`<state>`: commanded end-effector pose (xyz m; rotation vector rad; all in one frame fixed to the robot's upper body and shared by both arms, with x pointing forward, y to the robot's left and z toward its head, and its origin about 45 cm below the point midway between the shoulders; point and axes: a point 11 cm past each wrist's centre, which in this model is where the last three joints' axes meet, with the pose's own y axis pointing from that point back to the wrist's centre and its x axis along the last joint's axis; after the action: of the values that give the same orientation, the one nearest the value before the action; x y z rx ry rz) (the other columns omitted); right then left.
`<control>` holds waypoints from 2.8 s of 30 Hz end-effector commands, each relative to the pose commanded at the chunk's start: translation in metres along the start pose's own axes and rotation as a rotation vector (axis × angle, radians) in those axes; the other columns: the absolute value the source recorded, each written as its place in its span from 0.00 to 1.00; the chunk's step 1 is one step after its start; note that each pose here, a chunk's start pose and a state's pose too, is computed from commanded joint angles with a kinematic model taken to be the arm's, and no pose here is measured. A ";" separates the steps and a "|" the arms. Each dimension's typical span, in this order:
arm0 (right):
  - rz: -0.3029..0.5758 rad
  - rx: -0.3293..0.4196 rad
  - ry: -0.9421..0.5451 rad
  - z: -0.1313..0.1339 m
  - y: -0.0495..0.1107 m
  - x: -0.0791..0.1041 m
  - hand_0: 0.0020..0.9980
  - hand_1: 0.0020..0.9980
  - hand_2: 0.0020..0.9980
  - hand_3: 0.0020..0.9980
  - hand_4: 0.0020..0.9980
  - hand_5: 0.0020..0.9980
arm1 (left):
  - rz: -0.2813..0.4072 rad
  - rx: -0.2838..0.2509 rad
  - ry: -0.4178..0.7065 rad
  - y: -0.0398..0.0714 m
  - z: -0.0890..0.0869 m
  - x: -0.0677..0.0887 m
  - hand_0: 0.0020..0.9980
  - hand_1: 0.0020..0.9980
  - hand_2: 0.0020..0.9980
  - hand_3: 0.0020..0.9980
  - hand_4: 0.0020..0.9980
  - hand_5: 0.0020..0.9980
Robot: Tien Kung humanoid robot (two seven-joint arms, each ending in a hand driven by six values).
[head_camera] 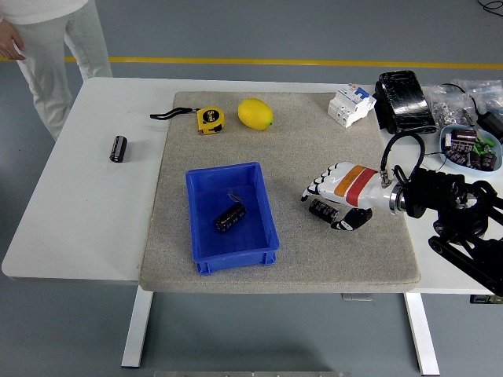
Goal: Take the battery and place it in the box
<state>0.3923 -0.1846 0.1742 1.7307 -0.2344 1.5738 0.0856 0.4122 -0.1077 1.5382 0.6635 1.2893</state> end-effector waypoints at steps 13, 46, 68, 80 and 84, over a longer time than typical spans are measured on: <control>0.007 -0.006 0.002 0.008 -0.001 -0.007 0.68 0.66 0.71 0.66 0.69 0.11 | -0.007 -0.004 0.000 0.000 0.003 -0.003 0.63 0.60 0.64 0.72 0.71 0.71; 0.156 0.010 -0.050 0.009 0.009 0.038 0.60 0.53 0.57 0.56 0.55 0.04 | -0.009 -0.003 -0.004 0.000 0.002 -0.002 0.64 0.60 0.64 0.72 0.71 0.72; 0.367 0.374 -0.035 -0.114 -0.012 0.142 0.62 0.56 0.59 0.56 0.60 0.07 | 0.000 -0.006 -0.007 0.000 0.004 -0.001 0.64 0.60 0.64 0.71 0.71 0.71; 0.278 0.340 -0.006 -0.104 -0.021 0.124 0.64 0.67 0.75 0.85 0.79 0.14 | 0.007 -0.009 -0.001 0.000 0.004 0.000 0.63 0.59 0.63 0.71 0.72 0.72; 0.281 0.348 0.006 -0.104 -0.019 0.124 0.66 0.67 0.76 0.88 0.83 0.12 | 0.005 -0.003 0.000 0.000 0.002 -0.001 0.63 0.59 0.63 0.71 0.71 0.71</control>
<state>0.3513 -0.0619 0.2733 2.0264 -0.2179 1.9130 0.0870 0.4103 -0.1079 1.5376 0.6581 1.2936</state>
